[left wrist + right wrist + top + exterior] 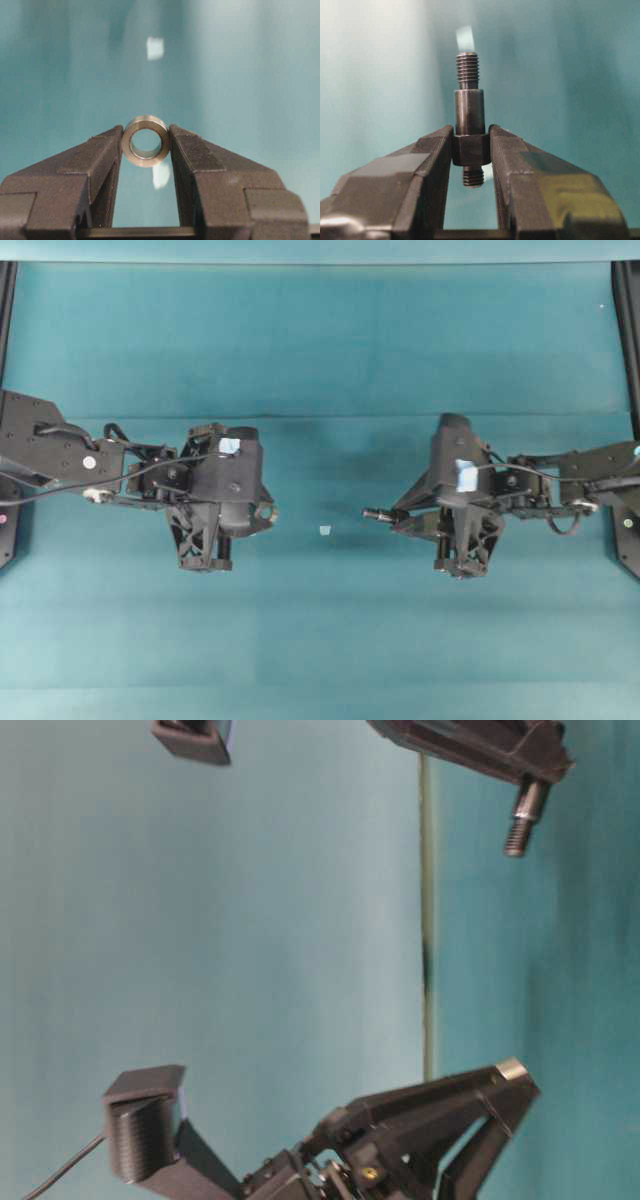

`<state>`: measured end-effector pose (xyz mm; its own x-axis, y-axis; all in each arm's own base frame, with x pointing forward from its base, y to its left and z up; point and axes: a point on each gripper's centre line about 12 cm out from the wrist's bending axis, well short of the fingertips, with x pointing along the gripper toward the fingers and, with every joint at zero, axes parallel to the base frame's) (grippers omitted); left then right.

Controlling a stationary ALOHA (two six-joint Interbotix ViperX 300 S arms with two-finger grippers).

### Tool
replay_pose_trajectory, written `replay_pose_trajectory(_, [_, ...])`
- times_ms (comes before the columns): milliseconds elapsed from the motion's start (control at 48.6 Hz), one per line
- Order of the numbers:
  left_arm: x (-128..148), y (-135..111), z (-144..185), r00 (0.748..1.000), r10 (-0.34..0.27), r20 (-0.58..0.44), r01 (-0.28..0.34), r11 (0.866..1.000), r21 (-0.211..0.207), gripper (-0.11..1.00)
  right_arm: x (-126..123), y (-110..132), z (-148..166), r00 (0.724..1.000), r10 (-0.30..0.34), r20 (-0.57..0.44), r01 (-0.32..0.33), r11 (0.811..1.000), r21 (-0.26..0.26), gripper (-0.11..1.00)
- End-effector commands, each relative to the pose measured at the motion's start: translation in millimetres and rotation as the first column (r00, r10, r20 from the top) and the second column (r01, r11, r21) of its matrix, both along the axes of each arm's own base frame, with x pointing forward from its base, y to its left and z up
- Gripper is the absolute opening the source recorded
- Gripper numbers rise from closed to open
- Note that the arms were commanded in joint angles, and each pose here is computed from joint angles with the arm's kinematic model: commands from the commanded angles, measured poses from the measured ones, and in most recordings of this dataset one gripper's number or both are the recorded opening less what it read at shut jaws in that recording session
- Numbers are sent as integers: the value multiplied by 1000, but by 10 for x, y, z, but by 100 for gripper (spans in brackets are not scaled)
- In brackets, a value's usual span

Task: Insert the washer onto the shaft with both hands.
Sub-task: 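Lift the washer and shaft and rotate them to face each other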

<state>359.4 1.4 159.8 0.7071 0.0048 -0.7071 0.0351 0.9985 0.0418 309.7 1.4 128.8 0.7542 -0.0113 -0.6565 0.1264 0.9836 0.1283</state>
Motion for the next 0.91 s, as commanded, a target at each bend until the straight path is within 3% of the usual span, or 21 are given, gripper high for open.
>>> replay_pose_trajectory(0, [45,-13,142,996,2,90,-2,1000,-8,35,25,36,65,999,2,46,-3,1000,4,0])
replay_pose_trajectory(185, [37,-23,139,978,65,197,-48,995,-89,35,21,121,-28,999,28,35,-28,1000,2,0])
replay_pose_trajectory(371, [11,-59,123,965,102,240,-67,986,-151,35,91,142,-7,994,29,107,-29,1000,-8,0])
replay_pose_trajectory(885, [82,-113,216,943,94,320,-42,985,-165,35,105,131,31,978,-33,206,24,998,50,0])
